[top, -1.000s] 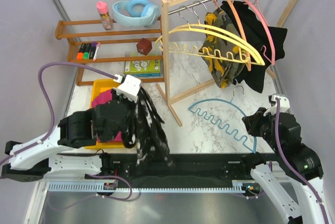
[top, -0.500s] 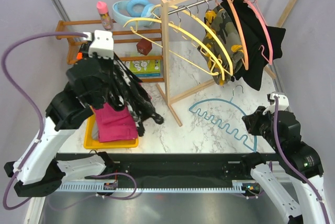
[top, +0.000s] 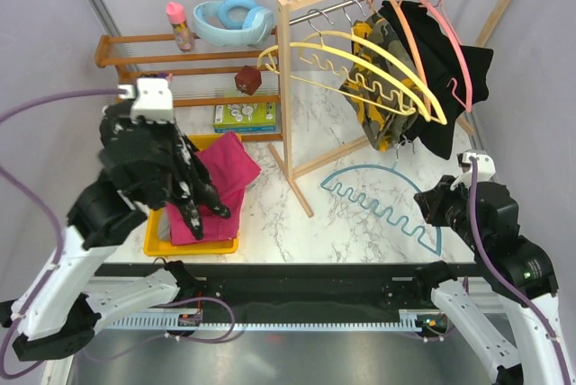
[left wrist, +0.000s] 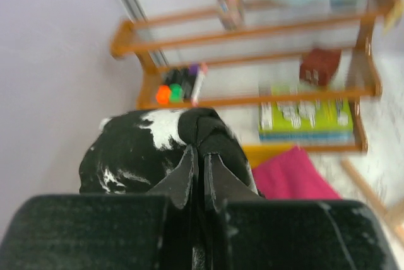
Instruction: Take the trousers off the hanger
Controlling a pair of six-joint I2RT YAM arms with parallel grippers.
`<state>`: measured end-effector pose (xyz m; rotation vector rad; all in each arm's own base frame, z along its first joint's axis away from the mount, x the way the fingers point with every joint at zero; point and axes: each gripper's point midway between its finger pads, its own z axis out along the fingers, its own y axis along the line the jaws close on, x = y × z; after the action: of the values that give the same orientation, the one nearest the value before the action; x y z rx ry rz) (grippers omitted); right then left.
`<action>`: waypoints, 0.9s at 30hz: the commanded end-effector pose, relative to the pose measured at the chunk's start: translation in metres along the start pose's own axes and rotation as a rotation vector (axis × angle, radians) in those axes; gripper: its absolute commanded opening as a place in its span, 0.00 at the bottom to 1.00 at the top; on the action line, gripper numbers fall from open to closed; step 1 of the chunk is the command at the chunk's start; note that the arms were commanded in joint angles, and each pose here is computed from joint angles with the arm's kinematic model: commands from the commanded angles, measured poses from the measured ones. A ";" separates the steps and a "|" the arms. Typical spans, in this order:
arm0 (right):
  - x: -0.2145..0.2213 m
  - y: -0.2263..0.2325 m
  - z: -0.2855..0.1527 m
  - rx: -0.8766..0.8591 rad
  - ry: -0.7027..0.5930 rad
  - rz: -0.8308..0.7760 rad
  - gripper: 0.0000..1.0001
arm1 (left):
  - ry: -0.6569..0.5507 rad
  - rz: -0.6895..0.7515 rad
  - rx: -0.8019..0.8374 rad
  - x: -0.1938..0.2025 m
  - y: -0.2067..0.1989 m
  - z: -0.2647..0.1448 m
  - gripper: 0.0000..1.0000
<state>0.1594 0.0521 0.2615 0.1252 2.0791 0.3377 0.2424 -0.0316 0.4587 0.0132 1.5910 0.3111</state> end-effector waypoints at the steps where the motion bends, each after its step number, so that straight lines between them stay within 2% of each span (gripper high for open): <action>1: -0.045 0.019 -0.021 -0.077 -0.138 -0.028 0.00 | 0.176 -0.026 0.072 0.092 -0.067 0.022 0.02; 3: -0.050 0.017 -0.027 -0.065 -0.153 -0.042 0.00 | 0.312 -0.024 0.013 0.146 -0.069 0.033 0.02; 5: -0.050 0.011 -0.032 -0.038 -0.152 -0.067 0.00 | 0.435 -0.150 -0.027 0.186 -0.068 0.046 0.02; 6: -0.054 0.008 -0.035 -0.024 -0.165 -0.074 0.00 | 0.506 -0.144 -0.047 0.214 -0.071 0.050 0.02; 8: -0.054 0.006 -0.037 -0.014 -0.164 -0.087 0.00 | 0.585 -0.212 -0.093 0.242 -0.068 0.055 0.02; 11: -0.053 0.006 -0.038 -0.015 -0.164 -0.089 0.00 | 0.646 -0.267 -0.124 0.262 -0.069 0.058 0.02; 14: -0.051 0.013 -0.038 -0.060 -0.156 -0.107 0.00 | 0.646 -0.311 -0.124 0.263 -0.068 0.053 0.03; 21: -0.057 0.038 -0.044 -0.194 -0.160 -0.157 0.00 | 0.558 -0.420 -0.039 0.232 -0.067 0.039 0.25; 22: -0.058 0.045 -0.045 -0.229 -0.155 -0.160 0.00 | 0.546 -0.438 -0.003 0.224 -0.069 0.036 0.29; 23: -0.059 0.050 -0.044 -0.249 -0.143 -0.166 0.00 | 0.539 -0.443 0.015 0.219 -0.070 0.034 0.40; 27: -0.056 0.058 -0.035 -0.279 -0.087 -0.169 0.00 | 0.499 -0.465 0.145 0.194 -0.080 0.025 0.66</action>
<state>0.1467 0.0705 0.3174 -0.1263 1.9800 0.4250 0.2768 -0.0442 0.2272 -0.3982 2.0709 -0.0131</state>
